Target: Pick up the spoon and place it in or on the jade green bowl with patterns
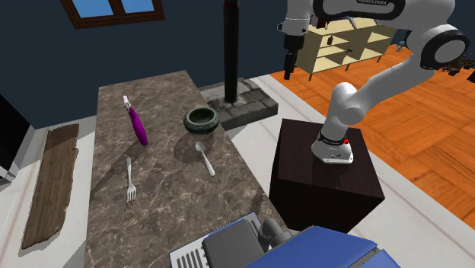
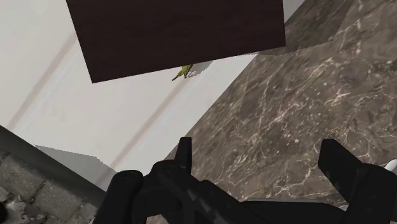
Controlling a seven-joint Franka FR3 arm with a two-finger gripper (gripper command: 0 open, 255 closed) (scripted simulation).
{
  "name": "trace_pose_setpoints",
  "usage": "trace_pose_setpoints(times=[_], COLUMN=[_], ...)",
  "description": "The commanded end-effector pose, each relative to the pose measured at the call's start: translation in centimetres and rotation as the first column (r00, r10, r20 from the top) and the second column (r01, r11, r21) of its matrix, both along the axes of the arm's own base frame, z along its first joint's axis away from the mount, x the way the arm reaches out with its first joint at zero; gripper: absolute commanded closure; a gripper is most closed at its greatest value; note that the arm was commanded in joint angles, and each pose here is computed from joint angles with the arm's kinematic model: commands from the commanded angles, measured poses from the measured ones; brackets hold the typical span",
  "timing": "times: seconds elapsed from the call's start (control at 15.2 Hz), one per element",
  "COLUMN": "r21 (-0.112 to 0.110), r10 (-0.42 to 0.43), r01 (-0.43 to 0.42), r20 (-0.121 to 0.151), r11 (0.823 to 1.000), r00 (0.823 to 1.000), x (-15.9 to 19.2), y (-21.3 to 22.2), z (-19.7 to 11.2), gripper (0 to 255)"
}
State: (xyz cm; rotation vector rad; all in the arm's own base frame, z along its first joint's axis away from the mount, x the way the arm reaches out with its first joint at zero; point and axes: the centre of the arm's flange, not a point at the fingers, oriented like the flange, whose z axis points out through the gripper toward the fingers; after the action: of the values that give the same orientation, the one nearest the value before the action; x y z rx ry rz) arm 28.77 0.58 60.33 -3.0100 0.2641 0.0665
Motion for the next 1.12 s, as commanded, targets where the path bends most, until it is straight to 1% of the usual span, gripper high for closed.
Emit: trace_pose_setpoints(times=[0.0, 0.26, 0.53, 0.79, 1.06], r21=[0.0, -0.035, -0.069, -0.102, -0.134], r10=[0.0, -0.071, -0.141, -0.21, -0.278], r01=[0.0, 0.071, 0.142, 0.212, 0.28], r20=[0.0, 0.005, 0.013, 0.023, 0.036], r11=[1.0, 0.997, 0.988, 0.972, 0.95], r00=[1.0, 0.997, 0.99, 0.977, 0.96], x=[0.0, 1.7, 3.9, 6.3, 9.1], y=[0.0, 5.1, 9.9, 14.5, 18.9], z=[0.0, -1.8, -3.8, -5.9, -8.2], gripper=[0, 0, 0, 0, 0])
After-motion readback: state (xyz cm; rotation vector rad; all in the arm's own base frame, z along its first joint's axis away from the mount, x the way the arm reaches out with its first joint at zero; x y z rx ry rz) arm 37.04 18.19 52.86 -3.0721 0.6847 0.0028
